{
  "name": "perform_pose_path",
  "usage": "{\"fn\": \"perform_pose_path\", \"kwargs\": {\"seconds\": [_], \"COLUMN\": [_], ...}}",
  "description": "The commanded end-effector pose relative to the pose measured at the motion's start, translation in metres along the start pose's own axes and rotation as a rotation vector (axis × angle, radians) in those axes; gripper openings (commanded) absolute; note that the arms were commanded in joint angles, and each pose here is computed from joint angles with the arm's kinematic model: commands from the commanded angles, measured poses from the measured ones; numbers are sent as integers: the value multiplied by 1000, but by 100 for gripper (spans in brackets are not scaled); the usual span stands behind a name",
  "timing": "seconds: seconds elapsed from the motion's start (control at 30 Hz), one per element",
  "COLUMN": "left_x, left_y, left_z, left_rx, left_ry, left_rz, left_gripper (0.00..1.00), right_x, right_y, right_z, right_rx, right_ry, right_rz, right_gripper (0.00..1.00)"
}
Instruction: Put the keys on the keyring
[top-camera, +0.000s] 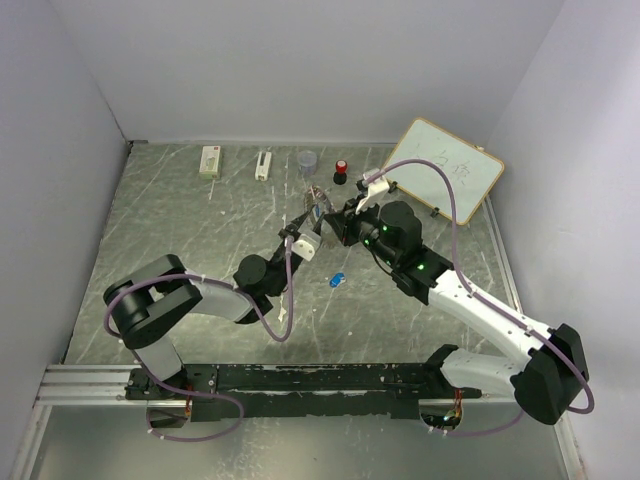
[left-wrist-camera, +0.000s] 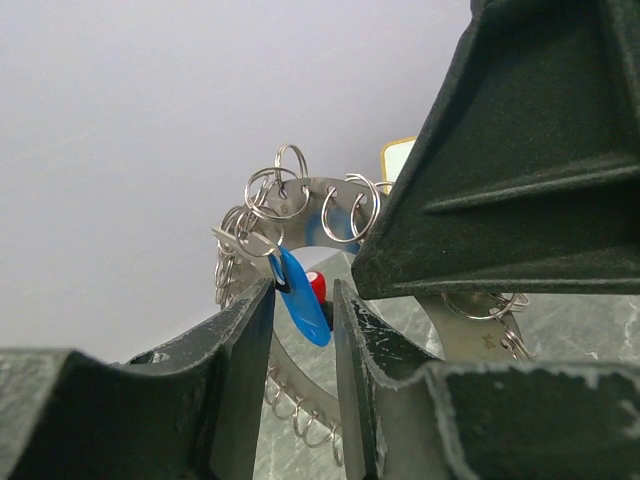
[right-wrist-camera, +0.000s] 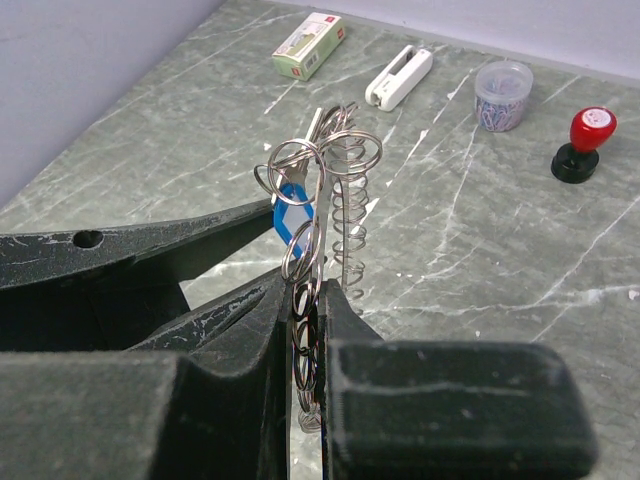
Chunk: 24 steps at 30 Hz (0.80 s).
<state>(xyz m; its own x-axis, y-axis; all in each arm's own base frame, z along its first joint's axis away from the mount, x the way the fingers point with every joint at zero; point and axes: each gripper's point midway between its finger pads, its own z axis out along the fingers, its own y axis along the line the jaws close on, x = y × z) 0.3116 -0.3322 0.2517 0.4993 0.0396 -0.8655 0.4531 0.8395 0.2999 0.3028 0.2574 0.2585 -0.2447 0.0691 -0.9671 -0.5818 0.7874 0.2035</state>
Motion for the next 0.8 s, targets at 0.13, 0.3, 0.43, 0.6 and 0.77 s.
{"fn": "perform_pose_path", "kwargs": {"seconds": [0.13,0.3,0.43,0.6,0.77], "left_x": [-79,-82,-80,-78,-75], "left_y": [38,39,38,38,38], "left_z": [-3,-2,0,3,5], "left_rx": [-129,-133,-130,-139,-150], "left_ry": [-282,-290,-290,-283,-277], "left_rz": [-59,-53,-55,-63,-59], "left_gripper": [41,41,41,40,32], "right_x": [-9,-7,-7,-8,-9], "right_y": [2,3,3,4,6], "right_z": [-7,-8,-9,-10,-11], "right_rx": [-13,-16,-17,-22,-35], "right_ry": [-32,-28,-28,-29,-31], "right_rz": [3,4,4,2,2], "right_gripper": [0,0,0,0,0]}}
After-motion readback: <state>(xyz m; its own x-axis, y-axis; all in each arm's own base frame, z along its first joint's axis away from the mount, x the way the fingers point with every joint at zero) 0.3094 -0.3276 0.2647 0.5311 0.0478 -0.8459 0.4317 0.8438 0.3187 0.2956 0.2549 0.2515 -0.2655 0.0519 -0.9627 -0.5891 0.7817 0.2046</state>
